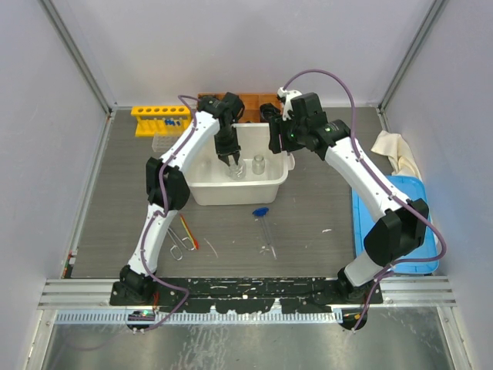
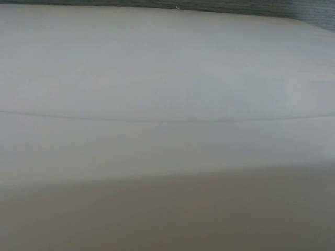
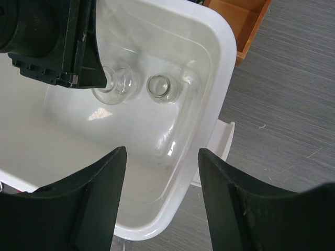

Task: Organize the chemistry lab equipment
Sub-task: Place the chemistry item in the storage box.

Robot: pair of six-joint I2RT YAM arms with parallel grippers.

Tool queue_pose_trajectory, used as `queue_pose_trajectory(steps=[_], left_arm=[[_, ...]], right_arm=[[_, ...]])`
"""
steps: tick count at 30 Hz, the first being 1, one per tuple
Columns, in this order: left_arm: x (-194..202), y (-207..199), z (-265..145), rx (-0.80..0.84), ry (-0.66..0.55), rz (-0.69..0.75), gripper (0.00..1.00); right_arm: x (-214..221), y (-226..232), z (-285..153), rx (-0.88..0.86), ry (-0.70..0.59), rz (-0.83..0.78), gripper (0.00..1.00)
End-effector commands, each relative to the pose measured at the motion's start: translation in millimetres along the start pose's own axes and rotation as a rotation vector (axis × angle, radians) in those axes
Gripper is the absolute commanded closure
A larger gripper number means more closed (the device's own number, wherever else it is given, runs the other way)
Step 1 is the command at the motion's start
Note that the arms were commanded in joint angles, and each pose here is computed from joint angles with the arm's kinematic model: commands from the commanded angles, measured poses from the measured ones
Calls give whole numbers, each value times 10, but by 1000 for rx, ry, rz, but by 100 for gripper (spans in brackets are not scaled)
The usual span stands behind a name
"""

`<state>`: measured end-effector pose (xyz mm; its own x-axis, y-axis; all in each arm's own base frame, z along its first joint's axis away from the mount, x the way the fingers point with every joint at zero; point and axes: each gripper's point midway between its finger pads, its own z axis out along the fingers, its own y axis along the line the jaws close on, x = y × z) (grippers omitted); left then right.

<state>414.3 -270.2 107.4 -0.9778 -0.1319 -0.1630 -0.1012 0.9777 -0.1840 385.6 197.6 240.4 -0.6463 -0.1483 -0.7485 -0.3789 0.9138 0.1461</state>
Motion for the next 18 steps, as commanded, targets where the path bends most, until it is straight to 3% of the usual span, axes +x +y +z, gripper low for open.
queue_pose_trajectory(steps=[1,9,12,18], left_arm=[[-205,-81,-258,36,-119,30,73],[-296,-51,-434,25,-185,41,67],[-355,-80,-528,43,-227,39,58],[-457,-136,-730,79,-303,38,56]], right_arm=[[-240,22,-55,-12,-77,0,37],[-221,48,-41,-25,-73,4,37],[-227,54,-40,-29,-76,5,37],[-218,66,-38,-35,-74,6,37]])
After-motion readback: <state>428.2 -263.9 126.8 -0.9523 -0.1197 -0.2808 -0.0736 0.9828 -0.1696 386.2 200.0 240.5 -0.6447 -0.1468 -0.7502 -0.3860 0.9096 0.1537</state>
